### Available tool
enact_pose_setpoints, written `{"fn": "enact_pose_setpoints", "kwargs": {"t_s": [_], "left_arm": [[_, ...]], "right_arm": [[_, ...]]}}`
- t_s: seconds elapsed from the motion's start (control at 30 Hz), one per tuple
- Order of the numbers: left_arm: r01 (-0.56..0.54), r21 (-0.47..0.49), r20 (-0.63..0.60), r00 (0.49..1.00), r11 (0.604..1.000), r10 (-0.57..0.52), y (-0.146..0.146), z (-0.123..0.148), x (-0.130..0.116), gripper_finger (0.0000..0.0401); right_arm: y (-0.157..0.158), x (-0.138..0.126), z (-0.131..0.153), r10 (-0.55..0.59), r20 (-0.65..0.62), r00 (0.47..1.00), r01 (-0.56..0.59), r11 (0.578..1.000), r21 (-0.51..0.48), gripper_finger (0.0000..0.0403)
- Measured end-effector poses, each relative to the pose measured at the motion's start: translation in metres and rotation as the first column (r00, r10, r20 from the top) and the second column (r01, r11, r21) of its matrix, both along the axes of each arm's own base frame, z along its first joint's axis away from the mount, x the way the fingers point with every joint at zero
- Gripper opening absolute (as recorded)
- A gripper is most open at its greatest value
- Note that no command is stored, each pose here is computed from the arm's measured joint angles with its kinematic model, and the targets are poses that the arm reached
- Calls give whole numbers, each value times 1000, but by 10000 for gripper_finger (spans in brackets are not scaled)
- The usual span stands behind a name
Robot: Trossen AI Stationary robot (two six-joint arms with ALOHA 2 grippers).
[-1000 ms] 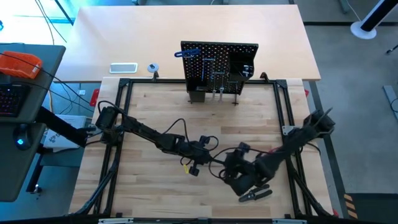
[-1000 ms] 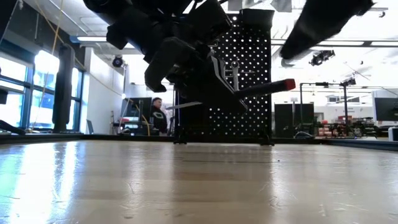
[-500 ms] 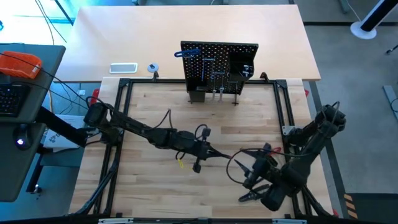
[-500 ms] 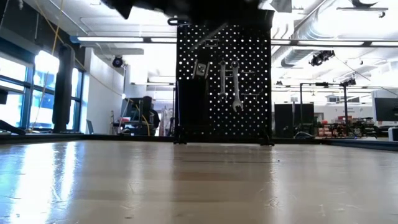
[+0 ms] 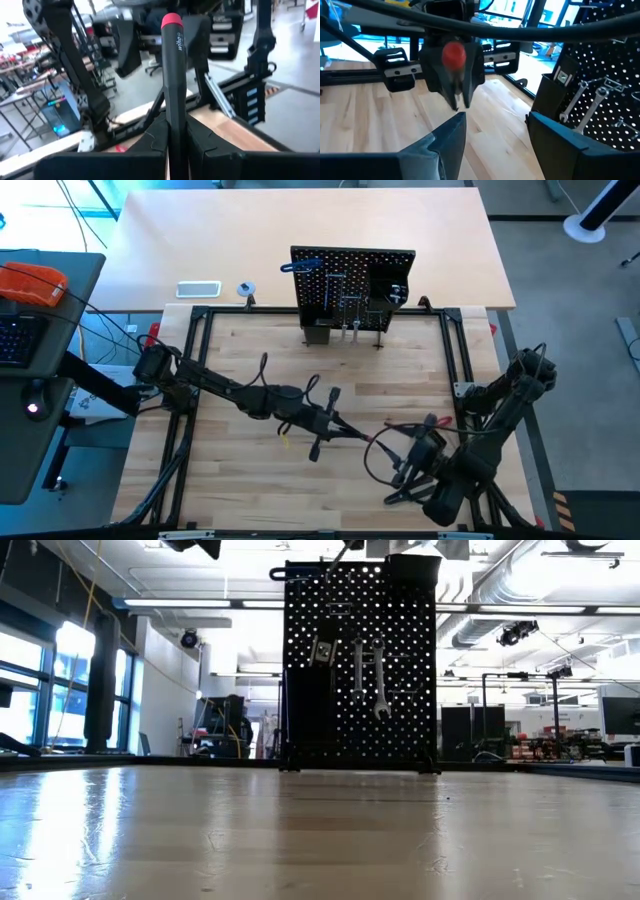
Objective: Hang tools onto peg board
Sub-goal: Put the bradawl on the pegboard
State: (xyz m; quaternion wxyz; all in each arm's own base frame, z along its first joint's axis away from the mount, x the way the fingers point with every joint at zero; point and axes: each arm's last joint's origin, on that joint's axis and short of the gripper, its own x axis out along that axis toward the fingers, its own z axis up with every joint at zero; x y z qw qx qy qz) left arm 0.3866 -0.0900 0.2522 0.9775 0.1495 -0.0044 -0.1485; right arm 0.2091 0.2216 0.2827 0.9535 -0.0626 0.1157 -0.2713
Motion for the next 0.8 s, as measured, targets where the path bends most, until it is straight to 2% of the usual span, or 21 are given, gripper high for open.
{"fn": "enact_pose_setpoints", "kwargs": {"t_s": [0.23, 0.6, 0.7, 0.8], "left_arm": [[22, -4, 15, 1000, 1000, -22, -1, 1, 0, 17], [74, 8, 48, 996, 997, -74, -8, 4, -2, 17], [88, 15, 69, 994, 996, -89, -10, 6, -2, 17], [93, 20, 86, 992, 995, -95, -11, 7, -3, 17]], "right_arm": [[6, 16, 9, 25, 4, 1000, -25, 999, -32, 206], [8, 44, 32, 146, -35, 989, -149, 982, -118, 201], [5, 51, 34, 180, -42, 983, -183, 977, -113, 173], [1, 56, 34, 210, -53, 976, -214, 971, -103, 121]]}}
